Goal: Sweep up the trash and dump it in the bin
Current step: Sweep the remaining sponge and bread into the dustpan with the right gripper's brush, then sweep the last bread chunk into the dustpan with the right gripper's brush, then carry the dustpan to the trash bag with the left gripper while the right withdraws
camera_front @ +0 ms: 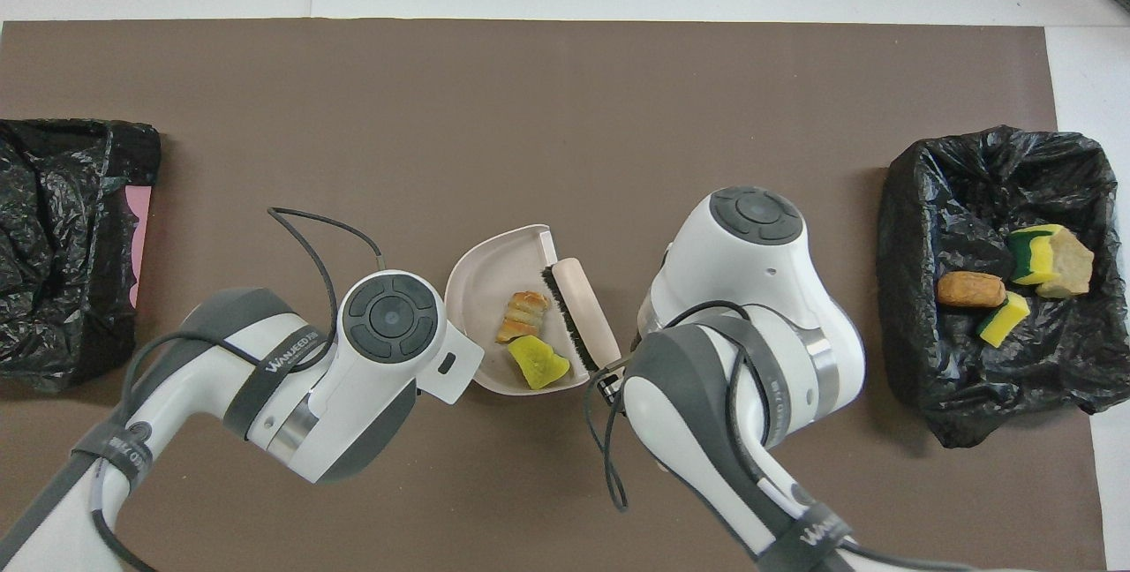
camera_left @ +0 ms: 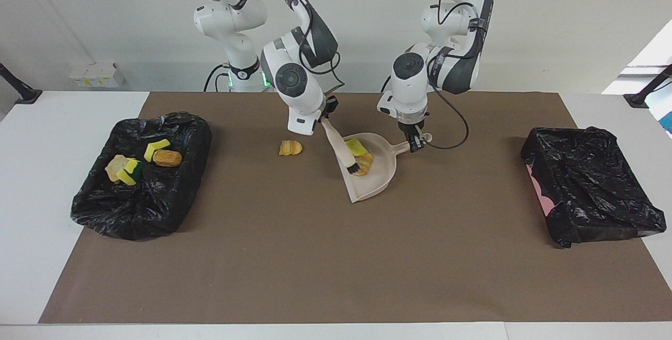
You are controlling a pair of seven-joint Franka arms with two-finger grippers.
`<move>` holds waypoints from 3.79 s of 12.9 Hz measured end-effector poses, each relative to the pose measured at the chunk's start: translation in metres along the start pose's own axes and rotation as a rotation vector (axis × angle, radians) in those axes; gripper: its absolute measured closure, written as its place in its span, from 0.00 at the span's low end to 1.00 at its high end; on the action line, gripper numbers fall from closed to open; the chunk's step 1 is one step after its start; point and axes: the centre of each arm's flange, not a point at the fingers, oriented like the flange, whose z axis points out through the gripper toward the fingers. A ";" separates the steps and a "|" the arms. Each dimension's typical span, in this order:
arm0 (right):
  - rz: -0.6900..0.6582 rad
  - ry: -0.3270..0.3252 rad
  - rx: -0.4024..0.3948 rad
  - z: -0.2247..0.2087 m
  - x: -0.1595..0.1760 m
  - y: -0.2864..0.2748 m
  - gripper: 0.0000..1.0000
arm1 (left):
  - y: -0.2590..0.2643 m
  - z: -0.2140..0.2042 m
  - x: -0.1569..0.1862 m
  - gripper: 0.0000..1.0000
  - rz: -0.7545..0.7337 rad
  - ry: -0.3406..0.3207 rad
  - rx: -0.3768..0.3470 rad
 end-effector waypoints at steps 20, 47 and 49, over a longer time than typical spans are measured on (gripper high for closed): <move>0.768 0.073 -0.151 0.091 -0.090 0.030 0.74 | 0.020 0.003 -0.005 0.68 0.021 -0.027 0.009; 0.307 0.040 -0.292 0.074 -0.030 -0.159 0.74 | -0.088 -0.021 -0.174 0.68 0.053 0.015 0.037; 0.341 0.055 -0.259 0.094 -0.030 -0.186 0.74 | -0.104 -0.038 -0.227 0.68 0.070 0.022 0.050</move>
